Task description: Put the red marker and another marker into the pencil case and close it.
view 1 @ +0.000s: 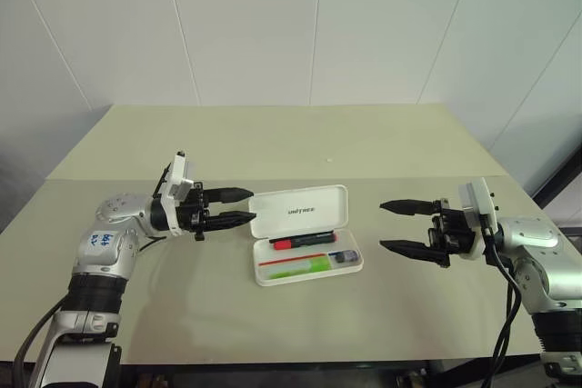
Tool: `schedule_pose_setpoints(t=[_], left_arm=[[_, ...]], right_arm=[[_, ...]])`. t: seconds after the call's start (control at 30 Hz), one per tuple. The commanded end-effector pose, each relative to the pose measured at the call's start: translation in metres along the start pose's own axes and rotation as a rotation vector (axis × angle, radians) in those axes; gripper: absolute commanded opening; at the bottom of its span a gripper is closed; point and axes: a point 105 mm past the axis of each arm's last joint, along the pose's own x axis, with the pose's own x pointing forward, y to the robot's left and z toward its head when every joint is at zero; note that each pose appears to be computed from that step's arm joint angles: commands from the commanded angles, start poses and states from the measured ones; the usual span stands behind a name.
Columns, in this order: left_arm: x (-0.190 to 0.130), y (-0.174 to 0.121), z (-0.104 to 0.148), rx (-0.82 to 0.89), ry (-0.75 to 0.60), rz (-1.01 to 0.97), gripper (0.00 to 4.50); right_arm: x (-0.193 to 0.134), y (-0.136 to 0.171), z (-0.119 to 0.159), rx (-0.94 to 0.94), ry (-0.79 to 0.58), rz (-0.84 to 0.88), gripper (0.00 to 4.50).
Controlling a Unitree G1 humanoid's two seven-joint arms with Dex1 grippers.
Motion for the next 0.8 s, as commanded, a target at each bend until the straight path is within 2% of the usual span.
schedule_pose_setpoints(t=[0.03, 0.13, 0.3, 0.57, 0.8], left_arm=[[-0.003, 0.004, 0.006, 0.029, 0.004, -0.031, 0.93], [-0.003, 0.005, 0.005, 0.022, 0.009, -0.051, 0.01], [-0.005, 0.009, 0.002, 0.019, 0.024, -0.055, 0.01], [-0.013, 0.046, 0.009, 0.099, 0.061, 0.15, 0.01], [-0.012, 0.063, 0.002, 0.077, 0.118, 0.209, 0.01]], right_arm=[[-0.006, -0.001, 0.011, -0.051, -0.006, -0.025, 4.5], [-0.006, -0.001, 0.012, -0.055, -0.005, -0.031, 4.5], [-0.007, -0.002, 0.011, -0.06, 0.004, -0.044, 4.5], [-0.009, -0.003, 0.012, -0.068, 0.006, -0.054, 4.5], [-0.017, -0.003, 0.016, -0.06, -0.012, -0.045, 4.5]])
